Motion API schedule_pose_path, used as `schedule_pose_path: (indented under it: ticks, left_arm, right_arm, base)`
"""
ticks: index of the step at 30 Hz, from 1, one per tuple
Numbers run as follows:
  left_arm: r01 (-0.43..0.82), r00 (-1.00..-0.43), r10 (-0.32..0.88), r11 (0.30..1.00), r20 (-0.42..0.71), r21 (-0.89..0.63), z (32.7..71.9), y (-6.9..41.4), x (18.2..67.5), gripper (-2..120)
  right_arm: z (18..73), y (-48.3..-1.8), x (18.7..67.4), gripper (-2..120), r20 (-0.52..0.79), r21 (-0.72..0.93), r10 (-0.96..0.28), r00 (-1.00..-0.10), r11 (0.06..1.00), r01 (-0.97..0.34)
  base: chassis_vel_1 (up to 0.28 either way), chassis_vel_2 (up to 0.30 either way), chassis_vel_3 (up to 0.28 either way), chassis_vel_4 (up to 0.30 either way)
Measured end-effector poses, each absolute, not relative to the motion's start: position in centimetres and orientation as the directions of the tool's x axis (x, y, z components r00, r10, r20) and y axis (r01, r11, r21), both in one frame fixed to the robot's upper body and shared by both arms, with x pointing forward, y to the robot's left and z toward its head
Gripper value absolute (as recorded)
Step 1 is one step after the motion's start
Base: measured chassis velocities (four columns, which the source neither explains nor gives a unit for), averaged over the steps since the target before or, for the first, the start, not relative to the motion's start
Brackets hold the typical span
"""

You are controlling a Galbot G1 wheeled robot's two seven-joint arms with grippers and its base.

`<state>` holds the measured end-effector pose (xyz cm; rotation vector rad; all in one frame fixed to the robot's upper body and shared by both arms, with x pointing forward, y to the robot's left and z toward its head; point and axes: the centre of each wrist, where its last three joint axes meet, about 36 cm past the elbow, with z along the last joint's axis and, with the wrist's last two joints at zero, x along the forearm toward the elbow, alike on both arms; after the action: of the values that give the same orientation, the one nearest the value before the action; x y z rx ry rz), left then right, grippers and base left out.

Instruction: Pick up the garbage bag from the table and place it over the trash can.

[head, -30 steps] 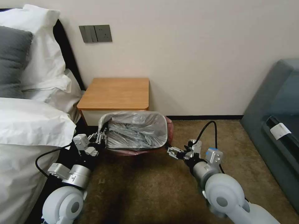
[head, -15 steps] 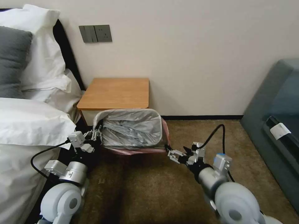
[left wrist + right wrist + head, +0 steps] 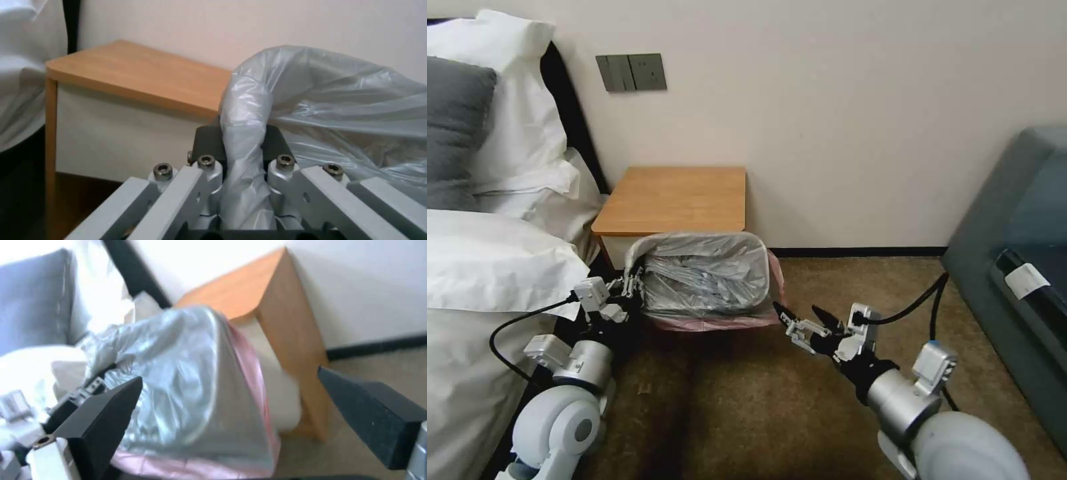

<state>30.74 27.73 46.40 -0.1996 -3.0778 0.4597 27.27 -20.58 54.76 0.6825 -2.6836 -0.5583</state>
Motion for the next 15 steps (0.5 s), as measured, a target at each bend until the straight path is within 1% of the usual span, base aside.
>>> schedule_pose_path:
  ticks: [1, 3, 4, 5, 6, 8, 9, 10, 12, 13, 15]
  left_arm:
    - [0.123, -0.992, 0.13, 0.948, 0.004, -0.292, 46.4, 27.7, 30.7, 8]
    - [0.124, -0.991, 0.135, 0.958, 0.023, -0.257, 46.3, 27.2, 30.4, 8]
    - [0.128, -0.99, 0.139, 0.961, 0.027, -0.246, 46.3, 26.9, 30.3, 8]
    - [0.128, -0.99, 0.139, 0.961, 0.027, -0.246, 46.3, 26.9, 30.3, 8]
    - [0.131, -0.989, 0.141, 0.963, 0.03, -0.235, 46.2, 26.6, 30.2, 8]
    - [0.14, -0.988, 0.151, 0.965, 0.034, -0.22, 46.1, 26.2, 30.0, 8]
    - [0.14, -0.988, 0.151, 0.965, 0.034, -0.22, 46.1, 26.2, 30.0, 8]
    - [0.147, -0.987, 0.158, 0.965, 0.035, -0.216, 46.1, 25.9, 29.9, 8]
    - [0.153, -0.986, 0.164, 0.966, 0.037, -0.211, 46.0, 25.6, 29.7, 8]
    - [0.153, -0.986, 0.164, 0.966, 0.037, -0.211, 46.0, 25.6, 29.7, 8]
    - [0.155, -0.985, 0.167, 0.967, 0.042, -0.202, 45.8, 25.3, 29.5, 8]
  right_arm:
    - [54.8, -20.6, 27.3, 100, 0.203, 0.441, -0.509, -0.836, 0.81, -0.386]
    - [56.1, -20.9, 28.3, 99, 0.19, 0.33, -0.536, -0.822, 0.824, -0.461]
    - [56.5, -21.0, 28.6, 96, 0.182, 0.278, -0.561, -0.807, 0.817, -0.506]
    - [56.5, -21.0, 28.6, 96, 0.182, 0.278, -0.561, -0.807, 0.817, -0.506]
    - [56.9, -21.0, 28.9, 92, 0.173, 0.235, -0.59, -0.789, 0.802, -0.549]
    - [57.6, -21.0, 29.5, 84, 0.15, 0.12, -0.681, -0.717, 0.732, -0.67]
    - [57.6, -21.0, 29.5, 84, 0.15, 0.12, -0.681, -0.717, 0.732, -0.67]
    - [57.8, -21.1, 30.3, 78, 0.15, 0.071, -0.721, -0.676, 0.69, -0.72]
    - [58.2, -21.0, 31.8, 69, 0.16, 0.01, -0.776, -0.61, 0.619, -0.785]
    - [58.2, -21.0, 31.8, 69, 0.16, 0.01, -0.776, -0.61, 0.619, -0.785]
    - [58.8, -20.4, 33.4, 59, 0.189, -0.037, -0.811, -0.554, 0.558, -0.829]
  base:
    - [0.0, 0.0, 0.0, 0.0]
    - [0.0, 0.0, 0.0, 0.0]
    - [0.0, 0.0, 0.0, 0.0]
    - [0.0, 0.0, 0.0, 0.0]
    - [0.0, 0.0, 0.0, 0.0]
    - [0.0, 0.0, 0.0, 0.0]
    - [0.0, 0.0, 0.0, 0.0]
    - [0.0, 0.0, 0.0, 0.0]
    - [0.0, 0.0, 0.0, 0.0]
    - [0.0, 0.0, 0.0, 0.0]
    - [0.0, 0.0, 0.0, 0.0]
